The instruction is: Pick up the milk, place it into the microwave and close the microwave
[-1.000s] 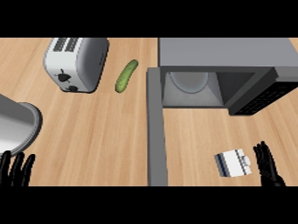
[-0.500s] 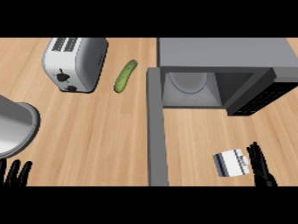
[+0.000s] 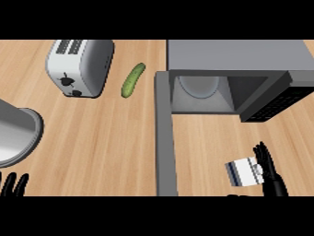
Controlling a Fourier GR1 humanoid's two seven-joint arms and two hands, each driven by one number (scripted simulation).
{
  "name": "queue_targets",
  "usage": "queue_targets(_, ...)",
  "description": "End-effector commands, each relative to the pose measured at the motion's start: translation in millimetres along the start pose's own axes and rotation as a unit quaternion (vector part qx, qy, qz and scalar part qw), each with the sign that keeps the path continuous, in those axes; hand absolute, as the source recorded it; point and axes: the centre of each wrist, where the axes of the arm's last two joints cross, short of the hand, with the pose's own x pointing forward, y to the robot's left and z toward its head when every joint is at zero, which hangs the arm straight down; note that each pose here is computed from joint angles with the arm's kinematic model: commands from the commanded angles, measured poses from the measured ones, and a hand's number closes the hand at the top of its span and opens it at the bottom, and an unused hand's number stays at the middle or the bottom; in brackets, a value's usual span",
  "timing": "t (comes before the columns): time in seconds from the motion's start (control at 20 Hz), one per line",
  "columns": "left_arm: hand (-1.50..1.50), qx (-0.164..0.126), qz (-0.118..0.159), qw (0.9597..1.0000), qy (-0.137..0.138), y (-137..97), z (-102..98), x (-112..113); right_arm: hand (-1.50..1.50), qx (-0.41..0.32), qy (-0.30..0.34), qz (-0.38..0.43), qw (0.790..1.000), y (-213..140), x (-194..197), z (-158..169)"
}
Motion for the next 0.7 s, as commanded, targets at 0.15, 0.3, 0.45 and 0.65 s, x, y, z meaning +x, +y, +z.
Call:
queue_targets(0.15,-1.5,0.006,0.004,1.0,0.003,-0.2,6.5,-5.5,-1.5,-0.014,-0.027,-0.004,1.0,25.5,-4.3,-10.7)
queue_targets(0.3,-1.5,-0.007,0.004,1.0,-0.004,7.2,7.6,4.5,1.5,-0.048,-0.027,0.016,0.998,11.6,-6.3,-23.0)
queue_targets(0.45,-1.5,0.001,0.01,0.9999,-0.003,3.8,8.1,-22.0,1.5,-0.016,-0.041,0.083,0.996,27.8,0.7,-36.2)
queue_targets(0.65,-1.5,0.002,0.011,0.9999,-0.001,12.3,-7.1,-11.5,1.5,-0.051,-0.046,0.086,0.994,22.3,-9.9,-33.4)
